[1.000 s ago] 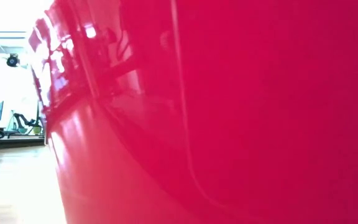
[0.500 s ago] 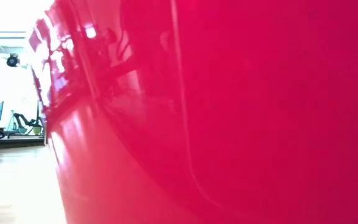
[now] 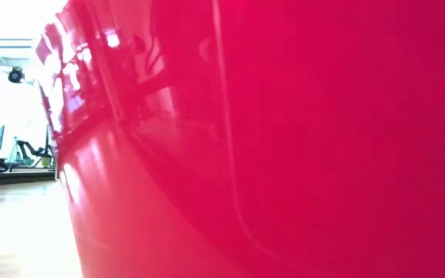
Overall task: Pick & Place Mini bowls
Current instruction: Stack the orange bowl on top of the orange bowl on the shelf
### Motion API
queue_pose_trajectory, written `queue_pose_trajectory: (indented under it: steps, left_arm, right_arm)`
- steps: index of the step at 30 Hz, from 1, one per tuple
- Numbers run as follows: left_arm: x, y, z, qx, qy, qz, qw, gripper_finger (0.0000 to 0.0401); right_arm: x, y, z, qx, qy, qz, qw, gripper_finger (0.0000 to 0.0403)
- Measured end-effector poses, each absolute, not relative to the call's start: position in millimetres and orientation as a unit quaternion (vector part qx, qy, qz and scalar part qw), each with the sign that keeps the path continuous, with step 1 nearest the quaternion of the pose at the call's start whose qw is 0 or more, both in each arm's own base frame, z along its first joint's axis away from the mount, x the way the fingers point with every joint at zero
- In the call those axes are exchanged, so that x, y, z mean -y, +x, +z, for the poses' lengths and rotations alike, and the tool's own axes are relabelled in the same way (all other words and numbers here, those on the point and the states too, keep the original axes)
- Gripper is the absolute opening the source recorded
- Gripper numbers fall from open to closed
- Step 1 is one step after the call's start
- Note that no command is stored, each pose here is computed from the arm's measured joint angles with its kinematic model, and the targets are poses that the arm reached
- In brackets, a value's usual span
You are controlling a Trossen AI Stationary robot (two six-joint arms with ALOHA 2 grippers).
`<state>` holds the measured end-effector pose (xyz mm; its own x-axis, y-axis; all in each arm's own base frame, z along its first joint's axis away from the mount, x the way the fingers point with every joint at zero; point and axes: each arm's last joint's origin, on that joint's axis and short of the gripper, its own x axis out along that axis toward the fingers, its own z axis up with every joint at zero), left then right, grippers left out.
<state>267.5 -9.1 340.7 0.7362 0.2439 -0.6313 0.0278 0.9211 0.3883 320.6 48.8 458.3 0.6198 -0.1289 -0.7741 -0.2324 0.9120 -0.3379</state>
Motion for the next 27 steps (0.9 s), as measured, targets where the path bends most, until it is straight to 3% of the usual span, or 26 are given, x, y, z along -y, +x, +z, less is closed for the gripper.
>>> queue_pose_trajectory:
  steps: [27]
  left_arm:
    - [13,304,321,-0.34,0.2,0.056,0.917,0.0003]
  right_arm:
    - [-50,294,473,-0.433,-0.166,0.015,0.886,0.0008]
